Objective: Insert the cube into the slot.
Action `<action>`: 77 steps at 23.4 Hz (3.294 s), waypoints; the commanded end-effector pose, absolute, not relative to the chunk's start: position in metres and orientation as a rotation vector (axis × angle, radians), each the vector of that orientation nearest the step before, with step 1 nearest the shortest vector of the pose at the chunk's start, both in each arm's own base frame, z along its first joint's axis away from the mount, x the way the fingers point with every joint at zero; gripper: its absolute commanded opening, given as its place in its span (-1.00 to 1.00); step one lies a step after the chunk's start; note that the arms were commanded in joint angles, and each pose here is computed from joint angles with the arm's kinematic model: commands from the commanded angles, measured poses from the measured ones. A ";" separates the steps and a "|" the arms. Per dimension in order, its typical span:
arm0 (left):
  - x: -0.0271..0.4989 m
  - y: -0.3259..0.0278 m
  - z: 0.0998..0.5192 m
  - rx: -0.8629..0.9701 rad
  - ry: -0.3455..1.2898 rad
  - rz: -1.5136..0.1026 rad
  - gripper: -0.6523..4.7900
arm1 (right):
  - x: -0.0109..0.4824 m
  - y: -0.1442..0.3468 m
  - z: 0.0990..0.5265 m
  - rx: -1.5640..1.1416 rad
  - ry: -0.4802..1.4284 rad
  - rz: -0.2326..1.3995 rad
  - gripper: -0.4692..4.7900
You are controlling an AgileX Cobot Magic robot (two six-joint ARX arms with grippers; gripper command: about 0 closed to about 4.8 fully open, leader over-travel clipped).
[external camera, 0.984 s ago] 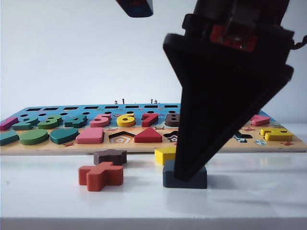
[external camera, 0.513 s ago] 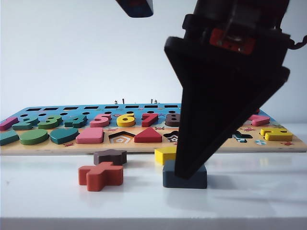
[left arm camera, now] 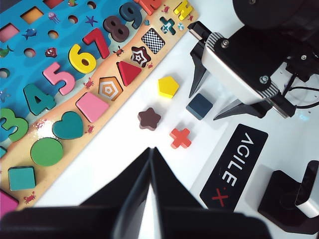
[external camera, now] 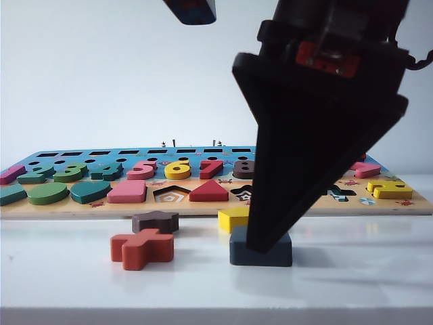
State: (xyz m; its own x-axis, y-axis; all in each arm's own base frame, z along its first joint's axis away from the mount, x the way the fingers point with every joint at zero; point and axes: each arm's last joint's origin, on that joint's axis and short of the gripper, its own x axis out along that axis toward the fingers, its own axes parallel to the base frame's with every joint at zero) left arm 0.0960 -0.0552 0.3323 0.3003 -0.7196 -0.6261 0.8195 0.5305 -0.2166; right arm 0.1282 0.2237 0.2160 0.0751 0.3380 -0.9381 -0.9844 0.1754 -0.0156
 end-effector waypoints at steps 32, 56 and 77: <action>0.097 -0.056 0.334 0.159 0.725 -1.033 -0.69 | 0.130 0.226 0.216 -0.886 0.982 1.160 -0.40; 0.097 -0.056 0.334 0.159 0.723 -1.033 -0.69 | 0.186 0.183 0.262 -1.072 0.739 0.860 -0.40; 0.094 -0.054 0.335 0.160 0.708 -1.029 -0.69 | 0.194 0.187 0.253 -1.199 0.672 1.046 -0.40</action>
